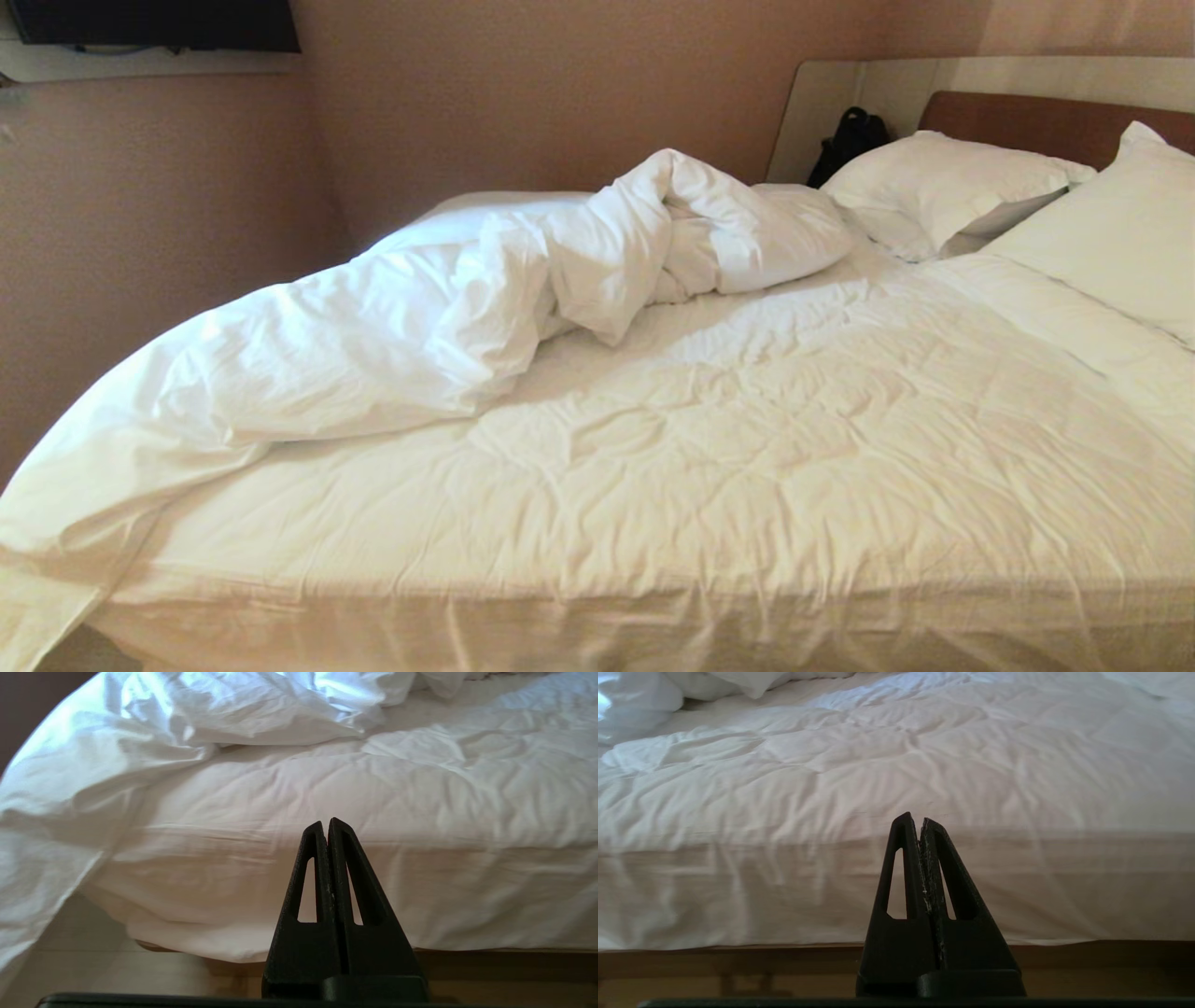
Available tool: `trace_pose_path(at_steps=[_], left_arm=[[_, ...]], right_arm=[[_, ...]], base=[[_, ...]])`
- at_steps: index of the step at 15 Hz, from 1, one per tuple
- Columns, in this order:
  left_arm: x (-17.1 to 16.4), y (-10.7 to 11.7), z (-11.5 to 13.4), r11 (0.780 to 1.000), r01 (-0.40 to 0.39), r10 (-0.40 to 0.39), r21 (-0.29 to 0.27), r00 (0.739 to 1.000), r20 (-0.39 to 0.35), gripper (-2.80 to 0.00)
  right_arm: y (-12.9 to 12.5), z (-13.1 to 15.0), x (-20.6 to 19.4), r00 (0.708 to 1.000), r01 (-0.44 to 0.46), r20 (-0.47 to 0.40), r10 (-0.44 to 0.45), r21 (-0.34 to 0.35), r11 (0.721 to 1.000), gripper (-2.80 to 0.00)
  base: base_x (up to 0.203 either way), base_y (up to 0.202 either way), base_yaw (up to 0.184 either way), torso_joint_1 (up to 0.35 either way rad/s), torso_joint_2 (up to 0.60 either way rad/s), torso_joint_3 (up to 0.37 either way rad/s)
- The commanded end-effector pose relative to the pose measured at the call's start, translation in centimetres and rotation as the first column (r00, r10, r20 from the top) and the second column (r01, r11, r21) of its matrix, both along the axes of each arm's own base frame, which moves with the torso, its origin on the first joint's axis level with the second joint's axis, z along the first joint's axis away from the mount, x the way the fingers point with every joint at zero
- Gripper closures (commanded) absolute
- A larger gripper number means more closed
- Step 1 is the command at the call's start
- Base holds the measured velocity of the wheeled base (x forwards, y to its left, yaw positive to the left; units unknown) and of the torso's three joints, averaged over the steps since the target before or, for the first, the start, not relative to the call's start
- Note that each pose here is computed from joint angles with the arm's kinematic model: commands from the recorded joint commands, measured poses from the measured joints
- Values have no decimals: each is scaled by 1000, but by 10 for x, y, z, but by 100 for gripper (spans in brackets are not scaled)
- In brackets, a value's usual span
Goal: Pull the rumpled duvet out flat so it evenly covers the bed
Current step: Hold the folded corner of the quilt
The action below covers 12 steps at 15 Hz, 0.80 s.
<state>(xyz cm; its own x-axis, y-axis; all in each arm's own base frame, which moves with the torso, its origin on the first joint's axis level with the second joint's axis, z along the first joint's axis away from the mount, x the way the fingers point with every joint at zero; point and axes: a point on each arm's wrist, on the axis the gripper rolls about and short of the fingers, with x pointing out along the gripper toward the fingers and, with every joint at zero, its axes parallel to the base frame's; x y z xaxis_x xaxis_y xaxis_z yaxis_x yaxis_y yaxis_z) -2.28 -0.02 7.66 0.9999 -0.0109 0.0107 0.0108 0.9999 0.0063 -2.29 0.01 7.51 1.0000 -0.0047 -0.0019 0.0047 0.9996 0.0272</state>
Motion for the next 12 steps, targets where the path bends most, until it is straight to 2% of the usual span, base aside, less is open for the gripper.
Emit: trace_pose_path(at_steps=[1,12], left_arm=[[0,0,0,1000,0,0,-2,1000,-2,0],[0,0,0,1000,0,0,-2,1000,-2,0]], right_arm=[[0,0,0,1000,0,-1,0,-1,1000,0],[0,0,0,1000,0,-1,0,-1,1000,0]], base=[[0,-194,-3,0,-2,5],[0,-196,2,3,2,2]])
